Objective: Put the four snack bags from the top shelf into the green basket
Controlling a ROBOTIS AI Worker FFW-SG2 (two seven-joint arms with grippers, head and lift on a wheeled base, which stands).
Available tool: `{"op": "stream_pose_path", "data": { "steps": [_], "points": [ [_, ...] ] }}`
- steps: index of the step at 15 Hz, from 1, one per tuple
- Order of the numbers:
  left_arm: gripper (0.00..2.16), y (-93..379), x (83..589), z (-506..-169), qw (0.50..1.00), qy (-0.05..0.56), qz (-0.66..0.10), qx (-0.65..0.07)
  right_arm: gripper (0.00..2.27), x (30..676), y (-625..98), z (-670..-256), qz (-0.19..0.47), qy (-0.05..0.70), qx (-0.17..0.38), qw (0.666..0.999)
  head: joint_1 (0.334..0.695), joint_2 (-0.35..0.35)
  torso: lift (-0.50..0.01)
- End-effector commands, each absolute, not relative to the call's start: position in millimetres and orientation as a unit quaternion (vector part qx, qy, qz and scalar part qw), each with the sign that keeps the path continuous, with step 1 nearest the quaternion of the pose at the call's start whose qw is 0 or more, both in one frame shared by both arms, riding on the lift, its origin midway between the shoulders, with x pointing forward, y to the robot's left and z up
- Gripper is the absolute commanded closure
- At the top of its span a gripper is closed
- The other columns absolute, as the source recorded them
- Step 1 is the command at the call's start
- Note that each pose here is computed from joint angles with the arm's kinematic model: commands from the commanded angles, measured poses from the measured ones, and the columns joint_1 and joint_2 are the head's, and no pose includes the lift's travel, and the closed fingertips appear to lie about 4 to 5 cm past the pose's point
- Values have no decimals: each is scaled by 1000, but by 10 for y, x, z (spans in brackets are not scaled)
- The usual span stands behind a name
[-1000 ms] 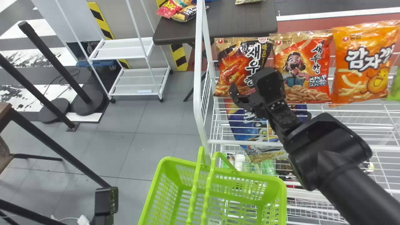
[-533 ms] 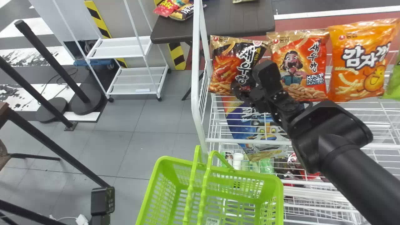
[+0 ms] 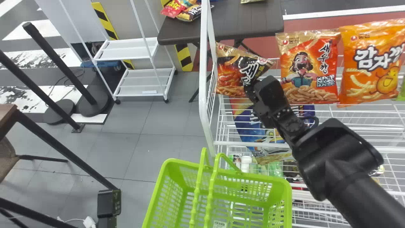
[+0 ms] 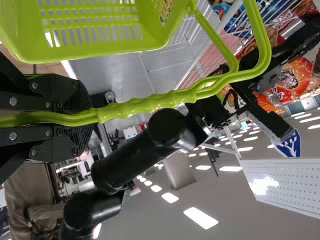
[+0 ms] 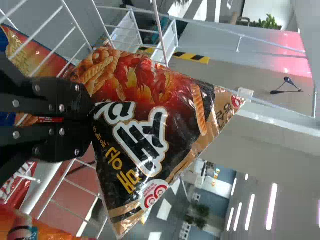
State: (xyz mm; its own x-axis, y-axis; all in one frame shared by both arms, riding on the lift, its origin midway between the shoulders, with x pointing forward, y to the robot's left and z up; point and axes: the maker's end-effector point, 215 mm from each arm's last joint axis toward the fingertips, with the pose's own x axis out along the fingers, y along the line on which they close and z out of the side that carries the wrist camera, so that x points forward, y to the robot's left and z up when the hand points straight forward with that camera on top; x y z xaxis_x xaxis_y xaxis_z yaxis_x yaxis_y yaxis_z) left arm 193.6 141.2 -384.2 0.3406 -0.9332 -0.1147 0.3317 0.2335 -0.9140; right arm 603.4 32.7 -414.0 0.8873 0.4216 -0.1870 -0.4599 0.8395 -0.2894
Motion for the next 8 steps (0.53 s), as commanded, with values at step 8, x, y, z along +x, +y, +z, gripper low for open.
{"op": "stream_pose_path", "data": {
  "steps": [8],
  "points": [
    [2138, 1475, 2071, -3866, 707, 353, -451, -416, 2253, 5446, -180, -3496, 167, 19, -101, 981, 695, 207, -1]
  ]
}}
